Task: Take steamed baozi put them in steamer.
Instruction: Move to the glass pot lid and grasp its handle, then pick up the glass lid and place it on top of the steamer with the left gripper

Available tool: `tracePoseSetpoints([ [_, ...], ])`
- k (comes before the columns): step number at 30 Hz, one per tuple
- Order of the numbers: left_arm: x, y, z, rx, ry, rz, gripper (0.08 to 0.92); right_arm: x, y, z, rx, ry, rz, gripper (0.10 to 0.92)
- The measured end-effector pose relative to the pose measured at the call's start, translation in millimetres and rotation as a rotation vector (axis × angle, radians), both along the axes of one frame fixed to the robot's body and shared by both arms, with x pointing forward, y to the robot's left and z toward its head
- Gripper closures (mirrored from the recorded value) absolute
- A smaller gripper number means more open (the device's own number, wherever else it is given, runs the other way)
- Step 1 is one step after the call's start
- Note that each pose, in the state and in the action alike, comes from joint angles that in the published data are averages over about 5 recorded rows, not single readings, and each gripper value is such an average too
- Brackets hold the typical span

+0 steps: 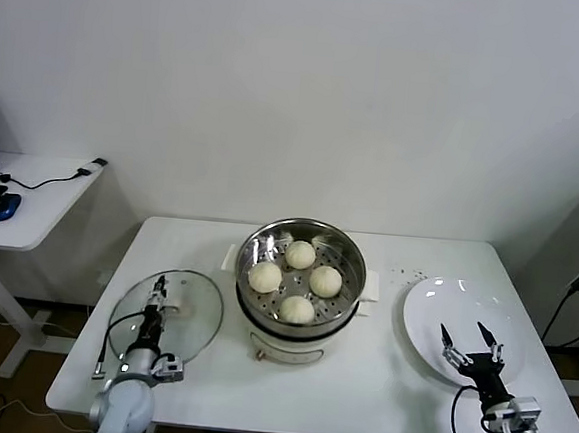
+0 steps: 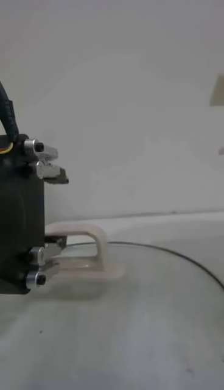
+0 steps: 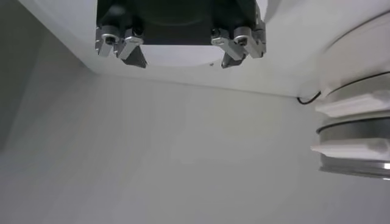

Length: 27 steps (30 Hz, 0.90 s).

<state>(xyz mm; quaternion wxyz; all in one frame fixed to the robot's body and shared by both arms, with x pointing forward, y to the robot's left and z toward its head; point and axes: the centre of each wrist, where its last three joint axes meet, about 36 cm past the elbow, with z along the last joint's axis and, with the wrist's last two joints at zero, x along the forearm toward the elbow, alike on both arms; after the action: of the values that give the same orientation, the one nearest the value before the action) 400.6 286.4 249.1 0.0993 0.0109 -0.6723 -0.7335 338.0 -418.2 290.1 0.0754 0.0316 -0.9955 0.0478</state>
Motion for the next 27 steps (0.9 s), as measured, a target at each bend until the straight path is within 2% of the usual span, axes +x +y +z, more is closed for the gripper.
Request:
tracePoseSetpoints([
  [12, -1.7, 10.9, 9.5, -0.026, -0.023, 0.003, 0.830, 12.1, -4.4, -0.2, -0.004, -0.010, -0.007, 0.200],
  [20, -17.1, 25.2, 35.6, -0.040, -0.072, 0.020, 0.849, 22.7, -4.9, -0.1, -0.003, -0.016, -0.005, 0.200],
  [27, -46.3, 41.4, 79.3, -0.025, -0.129, 0.045, 0.849, 32.1, -6.9, 1.1, -0.007, -0.022, -0.004, 0.200],
])
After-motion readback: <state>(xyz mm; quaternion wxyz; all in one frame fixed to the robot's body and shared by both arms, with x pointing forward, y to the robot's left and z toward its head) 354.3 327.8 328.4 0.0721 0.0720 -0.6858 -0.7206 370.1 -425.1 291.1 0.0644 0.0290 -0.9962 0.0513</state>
